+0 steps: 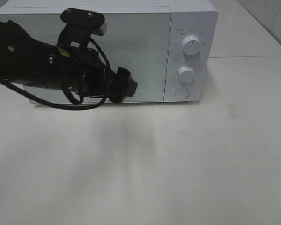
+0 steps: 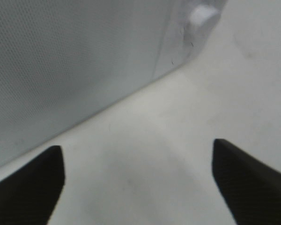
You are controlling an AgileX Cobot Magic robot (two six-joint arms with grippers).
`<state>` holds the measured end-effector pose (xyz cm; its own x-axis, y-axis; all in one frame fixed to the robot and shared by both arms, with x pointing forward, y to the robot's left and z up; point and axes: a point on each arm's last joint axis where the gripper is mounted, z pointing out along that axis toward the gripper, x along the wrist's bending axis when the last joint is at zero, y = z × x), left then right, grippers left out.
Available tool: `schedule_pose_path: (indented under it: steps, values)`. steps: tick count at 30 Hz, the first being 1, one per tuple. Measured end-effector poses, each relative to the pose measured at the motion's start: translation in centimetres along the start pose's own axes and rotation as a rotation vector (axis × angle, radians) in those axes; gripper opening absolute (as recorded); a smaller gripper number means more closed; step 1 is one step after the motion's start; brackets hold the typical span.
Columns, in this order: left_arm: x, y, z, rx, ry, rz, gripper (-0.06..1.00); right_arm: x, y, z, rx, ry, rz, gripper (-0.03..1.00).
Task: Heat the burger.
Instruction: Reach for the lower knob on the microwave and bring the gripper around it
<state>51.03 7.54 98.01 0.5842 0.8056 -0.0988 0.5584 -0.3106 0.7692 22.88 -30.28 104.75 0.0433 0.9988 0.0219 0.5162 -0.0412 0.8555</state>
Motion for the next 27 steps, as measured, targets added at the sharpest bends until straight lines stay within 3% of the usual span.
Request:
schedule_pose_path:
  steps: [1,2,4,5,7,9,10,12,15,18,20,21,23,26,27]
  values:
    - [0.0,0.0,0.0,0.000,0.000,0.000,0.83,0.0,0.0,0.0,0.000,0.000,0.000,0.74]
    - [-0.3,-0.4,-0.5,0.066,-0.034,0.006,0.92,0.0,0.0,0.0,0.000,0.000,0.000,0.74]
    - [-0.5,-0.6,-0.7,0.100,-0.050,0.013,0.94,0.0,0.0,0.0,0.000,0.000,0.000,0.74]
    - [-0.8,-1.1,-1.1,0.165,-0.080,0.029,0.96,0.0,0.0,0.0,0.000,0.000,0.000,0.74]
    - [-0.9,-1.4,-1.4,0.205,-0.096,0.040,0.97,0.0,0.0,0.0,0.000,0.000,0.000,0.74]
    - [-1.1,-2.2,-2.2,0.324,-0.132,0.100,0.97,0.0,0.0,0.0,0.000,0.000,0.000,0.74]
    - [-1.1,-2.2,-2.2,0.324,-0.132,0.100,0.97,0.0,0.0,0.0,0.000,0.000,0.000,0.74]
    - [-1.2,-3.1,-3.4,0.461,-0.156,0.107,0.97,0.0,0.0,0.0,0.000,0.000,0.000,0.74]
    - [-1.1,-3.2,-3.8,0.490,-0.155,0.090,0.97,0.0,0.0,0.0,0.000,0.000,0.000,0.74]
    - [-0.2,-3.5,-4.6,0.561,-0.141,0.017,0.97,0.0,0.0,0.0,0.000,0.000,0.000,0.74]
    - [2.3,-3.6,-6.0,0.633,-0.103,-0.084,0.97,0.0,0.0,0.0,0.000,0.000,0.000,0.74]
    - [2.3,-3.6,-6.0,0.633,-0.103,-0.084,0.97,0.0,0.0,0.0,0.000,0.000,0.000,0.74]
    - [4.3,-3.4,-7.6,0.652,-0.072,-0.150,0.97,0.0,0.0,0.0,0.000,0.000,0.000,0.74]
    - [5.0,-3.3,-8.2,0.652,-0.060,-0.169,0.97,0.0,0.0,0.0,0.000,0.000,0.000,0.74]
    - [6.5,-3.2,-9.5,0.650,-0.027,-0.219,0.97,0.0,0.0,0.0,0.000,0.000,0.000,0.74]
